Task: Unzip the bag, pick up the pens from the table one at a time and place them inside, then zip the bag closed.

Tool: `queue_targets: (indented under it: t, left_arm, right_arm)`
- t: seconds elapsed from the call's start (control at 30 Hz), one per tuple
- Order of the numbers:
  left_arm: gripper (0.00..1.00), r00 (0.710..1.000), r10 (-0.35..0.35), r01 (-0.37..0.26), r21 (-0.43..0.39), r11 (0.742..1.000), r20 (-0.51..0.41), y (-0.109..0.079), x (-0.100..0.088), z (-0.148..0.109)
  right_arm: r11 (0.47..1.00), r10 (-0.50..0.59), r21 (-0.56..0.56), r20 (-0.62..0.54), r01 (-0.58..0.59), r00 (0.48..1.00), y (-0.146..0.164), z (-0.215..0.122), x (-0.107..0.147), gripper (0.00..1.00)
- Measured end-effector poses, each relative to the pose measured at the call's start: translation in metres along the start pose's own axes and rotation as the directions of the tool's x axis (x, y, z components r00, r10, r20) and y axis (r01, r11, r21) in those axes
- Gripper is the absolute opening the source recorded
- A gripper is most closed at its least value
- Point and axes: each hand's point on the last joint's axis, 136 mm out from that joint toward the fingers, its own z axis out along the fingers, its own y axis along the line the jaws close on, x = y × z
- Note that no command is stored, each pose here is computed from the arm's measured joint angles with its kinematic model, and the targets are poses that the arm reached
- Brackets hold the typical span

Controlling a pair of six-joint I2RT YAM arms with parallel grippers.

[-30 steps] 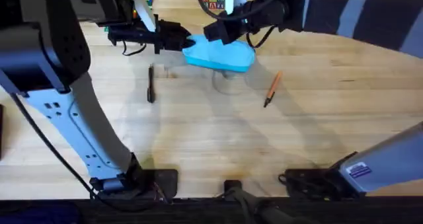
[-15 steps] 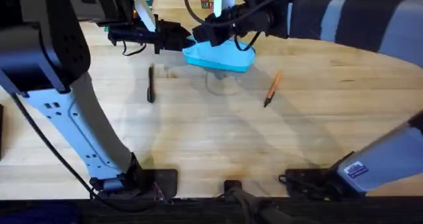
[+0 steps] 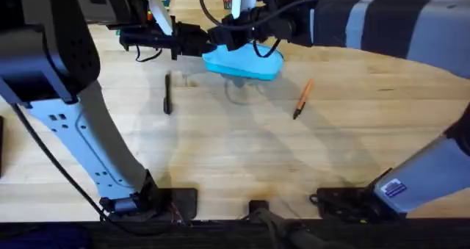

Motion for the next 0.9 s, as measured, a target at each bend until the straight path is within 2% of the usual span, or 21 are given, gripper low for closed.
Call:
queue_targets:
  t: [0.9]
  left_arm:
    - [0.042, 1.000, -0.012, 0.012, 0.003, 1.000, -0.001, -0.0013, 0.0005, -0.0003]
  right_arm:
    - [1.000, 0.012, -0.003, -0.008, -0.012, 1.000, 0.0069, 0.0038, 0.0027, 0.030]
